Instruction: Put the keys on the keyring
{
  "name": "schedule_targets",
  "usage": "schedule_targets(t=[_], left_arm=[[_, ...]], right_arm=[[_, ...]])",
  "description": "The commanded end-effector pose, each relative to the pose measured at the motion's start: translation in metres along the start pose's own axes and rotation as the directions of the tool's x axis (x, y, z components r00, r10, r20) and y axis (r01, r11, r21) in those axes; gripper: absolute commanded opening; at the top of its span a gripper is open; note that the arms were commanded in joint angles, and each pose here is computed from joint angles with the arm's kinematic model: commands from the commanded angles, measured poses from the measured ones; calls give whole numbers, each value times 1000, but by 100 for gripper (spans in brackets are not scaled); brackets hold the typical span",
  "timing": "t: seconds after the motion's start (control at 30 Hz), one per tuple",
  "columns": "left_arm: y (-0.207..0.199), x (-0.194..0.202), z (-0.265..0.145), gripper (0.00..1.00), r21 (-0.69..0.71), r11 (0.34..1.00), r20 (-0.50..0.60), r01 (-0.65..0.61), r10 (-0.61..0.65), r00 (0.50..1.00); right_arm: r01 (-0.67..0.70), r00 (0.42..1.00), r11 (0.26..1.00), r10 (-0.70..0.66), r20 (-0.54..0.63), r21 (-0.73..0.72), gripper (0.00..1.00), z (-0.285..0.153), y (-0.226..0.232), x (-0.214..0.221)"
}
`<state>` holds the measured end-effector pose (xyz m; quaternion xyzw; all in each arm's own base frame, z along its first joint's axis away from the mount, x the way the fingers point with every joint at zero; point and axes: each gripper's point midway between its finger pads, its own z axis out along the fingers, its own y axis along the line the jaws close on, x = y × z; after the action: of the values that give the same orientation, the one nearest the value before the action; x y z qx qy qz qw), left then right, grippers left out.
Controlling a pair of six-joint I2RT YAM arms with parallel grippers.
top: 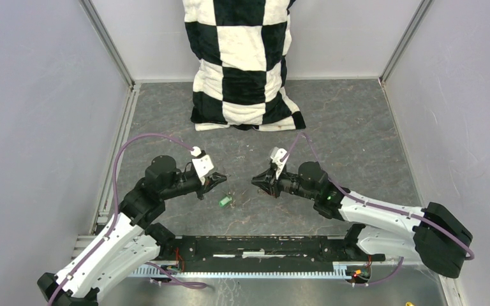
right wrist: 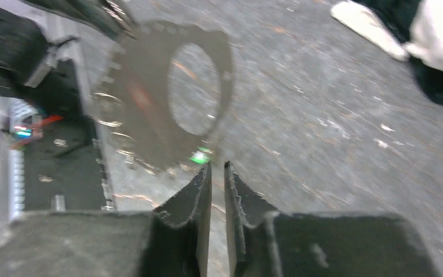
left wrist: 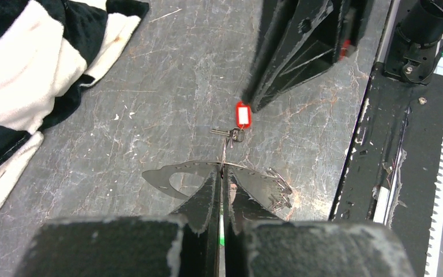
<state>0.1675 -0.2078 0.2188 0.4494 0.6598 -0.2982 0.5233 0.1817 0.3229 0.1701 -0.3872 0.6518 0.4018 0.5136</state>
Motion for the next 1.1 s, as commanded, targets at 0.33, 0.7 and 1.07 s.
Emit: schedule_targets(t=[0.33,0.7,1.07], left_arm=[[-1,-24,-1,2,6,999,93,-33,32,995],[-2,-24,-3,2,3,999,96,-35,35,995],[-1,-25,-4,2,-3,999,101,-38,38,994]], right_arm=[[-11,961,944,101,-257,329,56,-7,-66,108],[-49,955,931,150,-255,361,49,9,-74,116],[-49,941,929,166,-294,368,36,7,-74,126]])
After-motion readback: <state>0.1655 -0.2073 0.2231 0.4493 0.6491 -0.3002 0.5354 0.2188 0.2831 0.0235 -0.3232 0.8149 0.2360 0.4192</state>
